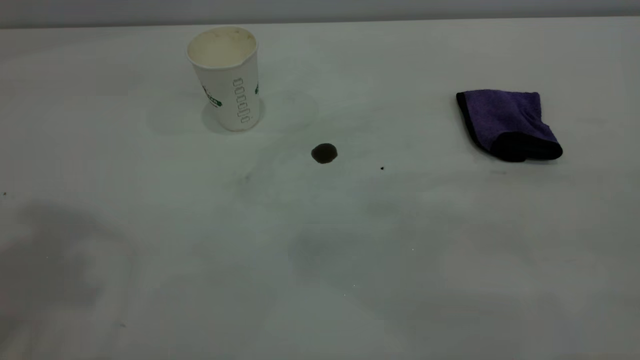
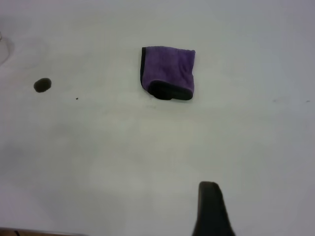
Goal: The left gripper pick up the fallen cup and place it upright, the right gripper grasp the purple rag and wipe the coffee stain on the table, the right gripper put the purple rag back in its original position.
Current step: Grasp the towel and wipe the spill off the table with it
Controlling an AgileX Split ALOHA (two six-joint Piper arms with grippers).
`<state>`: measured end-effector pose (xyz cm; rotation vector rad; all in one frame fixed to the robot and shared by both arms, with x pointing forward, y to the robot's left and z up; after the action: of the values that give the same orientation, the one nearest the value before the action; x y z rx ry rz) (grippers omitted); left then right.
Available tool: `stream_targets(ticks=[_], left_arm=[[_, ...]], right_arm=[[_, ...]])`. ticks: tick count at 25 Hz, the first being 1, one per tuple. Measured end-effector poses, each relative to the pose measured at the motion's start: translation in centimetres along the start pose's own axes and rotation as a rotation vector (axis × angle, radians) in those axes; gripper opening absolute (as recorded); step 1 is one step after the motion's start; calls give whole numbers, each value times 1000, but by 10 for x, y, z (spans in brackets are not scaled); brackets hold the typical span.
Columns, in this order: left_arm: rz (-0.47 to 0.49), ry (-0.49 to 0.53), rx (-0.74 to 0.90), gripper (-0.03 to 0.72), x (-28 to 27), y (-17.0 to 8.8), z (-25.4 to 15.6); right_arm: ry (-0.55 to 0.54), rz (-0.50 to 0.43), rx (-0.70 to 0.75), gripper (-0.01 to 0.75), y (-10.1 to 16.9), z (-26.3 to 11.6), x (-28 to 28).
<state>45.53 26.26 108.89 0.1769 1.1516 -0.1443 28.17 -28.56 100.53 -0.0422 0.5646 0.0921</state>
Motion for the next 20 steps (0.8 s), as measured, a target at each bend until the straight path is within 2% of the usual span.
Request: stream_targets(ticks=[9, 16, 20], left_arm=[[-4, -124, -44, 410, -24, 0, -82], [-8, -233, -91, 401, -20, 0, -144], [30, -286, -182, 401, -12, 3, -171]], right_arm=[[0, 0, 0, 555, 0, 0, 0], [0, 0, 0, 555, 0, 0, 0], [0, 0, 0, 555, 0, 0, 0]])
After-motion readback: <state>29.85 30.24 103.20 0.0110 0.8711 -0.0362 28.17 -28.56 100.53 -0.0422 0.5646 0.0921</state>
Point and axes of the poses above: a point on each arm's last joint axis where the gripper is mounted, x pointing out along that axis toward the gripper, y along the wrist's bending axis when the last joint is at zero, z = x × y, the point moved 6 cm from there along x, pointing out along that axis toward the gripper, and after that the axes turned 4 degrees about -x, right-handed, at the moved point
